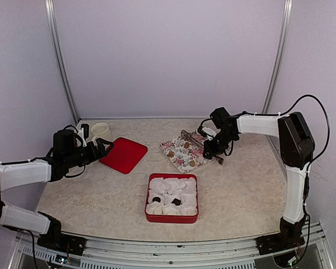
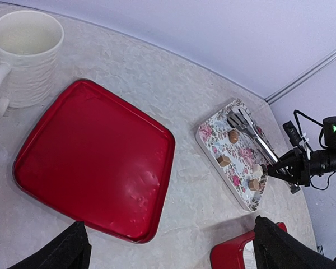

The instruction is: Pack the chocolate

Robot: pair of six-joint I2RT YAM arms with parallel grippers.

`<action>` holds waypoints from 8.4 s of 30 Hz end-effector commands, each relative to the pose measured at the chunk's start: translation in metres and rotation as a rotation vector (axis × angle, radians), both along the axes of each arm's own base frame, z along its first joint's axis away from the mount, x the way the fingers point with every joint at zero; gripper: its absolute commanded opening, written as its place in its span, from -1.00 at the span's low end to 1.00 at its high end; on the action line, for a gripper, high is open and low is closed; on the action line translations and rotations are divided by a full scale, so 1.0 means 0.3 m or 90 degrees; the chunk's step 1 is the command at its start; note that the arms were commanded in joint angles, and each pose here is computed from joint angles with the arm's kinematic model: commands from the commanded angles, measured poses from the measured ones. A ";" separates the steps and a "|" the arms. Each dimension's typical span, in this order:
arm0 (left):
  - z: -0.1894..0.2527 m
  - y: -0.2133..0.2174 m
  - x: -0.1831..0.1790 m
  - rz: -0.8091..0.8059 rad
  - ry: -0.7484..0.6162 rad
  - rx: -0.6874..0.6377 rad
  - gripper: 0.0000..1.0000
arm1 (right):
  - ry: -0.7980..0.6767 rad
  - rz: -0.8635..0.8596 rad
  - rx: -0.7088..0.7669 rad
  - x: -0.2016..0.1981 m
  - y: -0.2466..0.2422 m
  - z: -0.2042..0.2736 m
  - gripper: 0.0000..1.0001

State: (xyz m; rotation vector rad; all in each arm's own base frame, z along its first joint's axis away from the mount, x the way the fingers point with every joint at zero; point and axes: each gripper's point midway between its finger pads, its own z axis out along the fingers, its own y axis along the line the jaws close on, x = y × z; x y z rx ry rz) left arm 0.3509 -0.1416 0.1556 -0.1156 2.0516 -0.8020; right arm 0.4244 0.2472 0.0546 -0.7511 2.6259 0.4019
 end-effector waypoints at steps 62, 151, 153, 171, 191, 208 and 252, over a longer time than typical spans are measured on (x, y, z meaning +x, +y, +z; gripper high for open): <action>0.054 -0.005 0.002 -0.014 -0.025 -0.006 0.98 | 0.164 0.154 -0.054 -1.064 -0.057 0.213 -0.68; 0.005 -0.023 -0.007 -0.031 -0.011 -0.020 0.98 | -0.019 -0.192 0.003 -0.324 -0.439 0.078 -0.23; 0.003 -0.021 -0.006 -0.030 -0.010 -0.019 0.98 | -0.015 -0.187 0.004 -0.319 -0.436 0.065 -0.24; -0.013 -0.022 -0.008 -0.032 -0.006 -0.018 0.98 | 0.022 -0.119 0.047 -0.301 -0.358 0.050 -0.34; -0.030 -0.013 0.001 -0.029 0.002 -0.020 0.98 | 0.038 -0.134 -0.044 -0.265 -0.401 0.017 -0.31; -0.032 0.016 0.006 -0.017 0.000 -0.023 0.98 | 0.059 -0.124 -0.050 -0.261 -0.379 0.025 -0.44; 0.026 0.018 -0.014 -0.013 -0.016 -0.039 0.98 | -0.067 0.222 0.088 -0.669 0.144 0.356 -0.58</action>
